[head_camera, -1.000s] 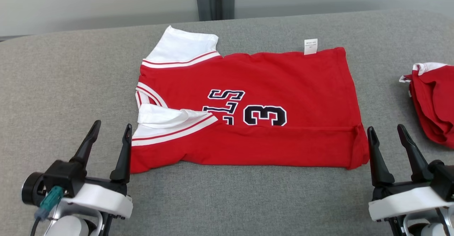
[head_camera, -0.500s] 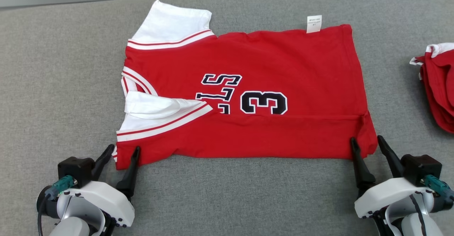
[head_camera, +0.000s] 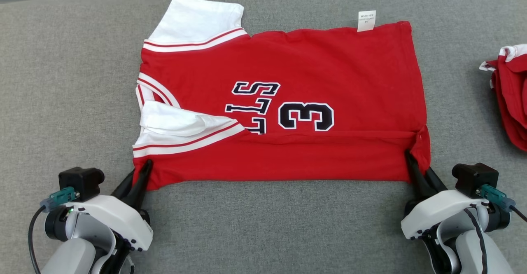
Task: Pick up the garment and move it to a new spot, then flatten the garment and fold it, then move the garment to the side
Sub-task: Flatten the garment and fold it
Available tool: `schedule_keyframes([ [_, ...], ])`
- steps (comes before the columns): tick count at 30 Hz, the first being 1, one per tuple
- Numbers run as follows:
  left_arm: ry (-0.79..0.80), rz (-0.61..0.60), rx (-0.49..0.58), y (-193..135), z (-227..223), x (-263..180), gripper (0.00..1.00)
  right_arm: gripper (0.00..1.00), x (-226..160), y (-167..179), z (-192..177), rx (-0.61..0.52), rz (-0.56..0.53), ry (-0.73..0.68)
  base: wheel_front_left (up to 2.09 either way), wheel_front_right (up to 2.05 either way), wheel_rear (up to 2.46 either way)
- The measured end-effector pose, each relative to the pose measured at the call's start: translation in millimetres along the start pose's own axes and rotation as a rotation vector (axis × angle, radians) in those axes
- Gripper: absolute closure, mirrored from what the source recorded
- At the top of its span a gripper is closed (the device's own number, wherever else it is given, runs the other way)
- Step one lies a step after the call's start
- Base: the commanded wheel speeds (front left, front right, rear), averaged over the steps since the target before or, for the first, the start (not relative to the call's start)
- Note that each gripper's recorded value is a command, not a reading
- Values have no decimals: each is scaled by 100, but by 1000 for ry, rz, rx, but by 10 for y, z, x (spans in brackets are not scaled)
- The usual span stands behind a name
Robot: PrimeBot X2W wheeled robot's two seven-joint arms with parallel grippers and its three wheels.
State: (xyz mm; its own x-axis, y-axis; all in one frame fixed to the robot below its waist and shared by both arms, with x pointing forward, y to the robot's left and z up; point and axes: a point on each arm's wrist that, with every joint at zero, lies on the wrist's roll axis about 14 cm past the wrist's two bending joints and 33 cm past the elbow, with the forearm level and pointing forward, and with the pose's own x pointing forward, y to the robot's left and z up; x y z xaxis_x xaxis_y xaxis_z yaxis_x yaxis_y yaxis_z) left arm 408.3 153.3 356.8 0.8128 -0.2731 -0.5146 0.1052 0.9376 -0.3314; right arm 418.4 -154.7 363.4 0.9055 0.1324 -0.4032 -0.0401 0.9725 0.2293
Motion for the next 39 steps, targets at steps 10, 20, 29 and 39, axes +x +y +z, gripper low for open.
schedule_keyframes([
  [10,47,-18,-37,-94,-153,-391,100,100,-219,-139,25,19,-9,33,0,0,0],
  [20,59,19,-97,-145,-226,-769,70,54,-499,-190,-61,50,-29,102,0,0,0],
  [29,-108,55,-90,-89,155,-702,0,0,-546,-245,273,72,-63,-47,0,0,0],
  [39,-549,80,105,-191,1289,-707,0,0,-573,-75,1133,-50,-29,-406,0,0,0],
])
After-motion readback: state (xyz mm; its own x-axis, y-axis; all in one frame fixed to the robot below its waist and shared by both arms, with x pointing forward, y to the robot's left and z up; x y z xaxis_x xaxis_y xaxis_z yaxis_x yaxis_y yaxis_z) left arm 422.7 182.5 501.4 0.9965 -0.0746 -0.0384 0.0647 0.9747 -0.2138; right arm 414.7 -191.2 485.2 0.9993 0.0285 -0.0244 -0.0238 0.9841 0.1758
